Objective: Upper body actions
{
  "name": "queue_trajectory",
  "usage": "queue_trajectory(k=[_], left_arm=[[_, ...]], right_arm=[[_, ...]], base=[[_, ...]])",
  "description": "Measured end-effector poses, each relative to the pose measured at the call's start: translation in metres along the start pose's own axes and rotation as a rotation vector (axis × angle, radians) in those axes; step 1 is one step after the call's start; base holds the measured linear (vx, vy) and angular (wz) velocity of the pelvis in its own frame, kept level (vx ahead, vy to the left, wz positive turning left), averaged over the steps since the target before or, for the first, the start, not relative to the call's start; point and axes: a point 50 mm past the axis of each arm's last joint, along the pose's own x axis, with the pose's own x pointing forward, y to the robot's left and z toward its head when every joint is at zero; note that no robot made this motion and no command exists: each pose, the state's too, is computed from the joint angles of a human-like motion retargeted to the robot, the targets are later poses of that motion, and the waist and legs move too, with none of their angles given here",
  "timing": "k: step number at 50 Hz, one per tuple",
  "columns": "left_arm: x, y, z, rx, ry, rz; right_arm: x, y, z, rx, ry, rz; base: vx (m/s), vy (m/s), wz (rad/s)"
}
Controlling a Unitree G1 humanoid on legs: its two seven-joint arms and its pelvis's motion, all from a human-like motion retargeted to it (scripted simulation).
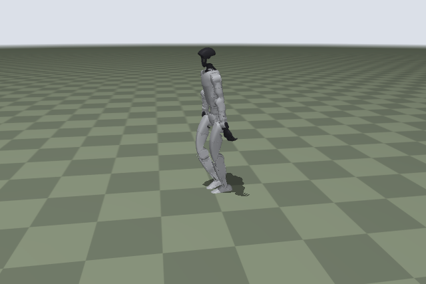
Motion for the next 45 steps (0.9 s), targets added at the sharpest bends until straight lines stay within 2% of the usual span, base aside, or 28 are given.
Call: queue_trajectory(k=[4, 9, 12, 15, 23, 25, 27, 30, 34, 38, 41, 45], left_arm=[[0.003, -0.008, -0.004, -0.122, -0.029, 0.026], [0.007, -0.038, -0.025, -0.314, 0.094, -0.048], [0.008, -0.047, -0.032, -0.346, 0.083, -0.089], [0.006, -0.034, -0.033, -0.321, 0.041, -0.066], [-0.003, 0.017, -0.011, -0.325, -0.118, 0.292], [-0.001, 0.012, -0.013, -0.305, -0.130, 0.285], [0.004, -0.009, -0.011, -0.257, -0.074, 0.155], [0.005, -0.019, -0.015, -0.220, 0.034, -0.002], [0.009, -0.038, -0.016, -0.207, 0.022, 0.069], [0.011, -0.058, -0.013, -0.150, 0.003, 0.019], [0.010, -0.049, -0.010, -0.064, -0.039, 0.032], [0.004, -0.011, -0.008, -0.004, -0.065, 0.263]], right_arm=[[0.000, -0.006, 0.000, -0.010, -0.014, -0.034], [-0.002, 0.010, -0.025, 0.030, 0.051, 0.025], [-0.006, 0.020, -0.046, 0.079, 0.106, 0.045], [-0.008, 0.022, -0.059, 0.124, 0.120, 0.040], [-0.005, 0.003, -0.037, 0.189, -0.011, -0.080], [-0.005, 0.007, -0.040, 0.188, 0.028, -0.059], [-0.007, 0.019, -0.050, 0.188, 0.133, 0.000], [-0.006, 0.020, -0.045, 0.177, 0.192, 0.073], [-0.003, 0.017, -0.032, 0.081, 0.099, 0.049], [-0.005, 0.015, -0.043, 0.050, 0.105, -0.030], [-0.007, 0.020, -0.049, 0.134, 0.109, -0.047], [-0.007, 0.028, -0.039, 0.235, 0.053, 0.009]], base=[[0.12, 0.03, 0.15], [0.23, 0.03, -0.95], [0.19, 0.04, 0.03], [0.01, 0.06, 0.28], [-0.02, -0.03, -0.16], [0.30, -0.08, 0.46], [0.39, 0.00, 0.85], [0.07, 0.01, -0.13], [0.15, 0.00, -0.81], [0.13, 0.16, -0.36], [-0.06, 0.15, -0.01], [-0.14, 0.05, -0.30]])
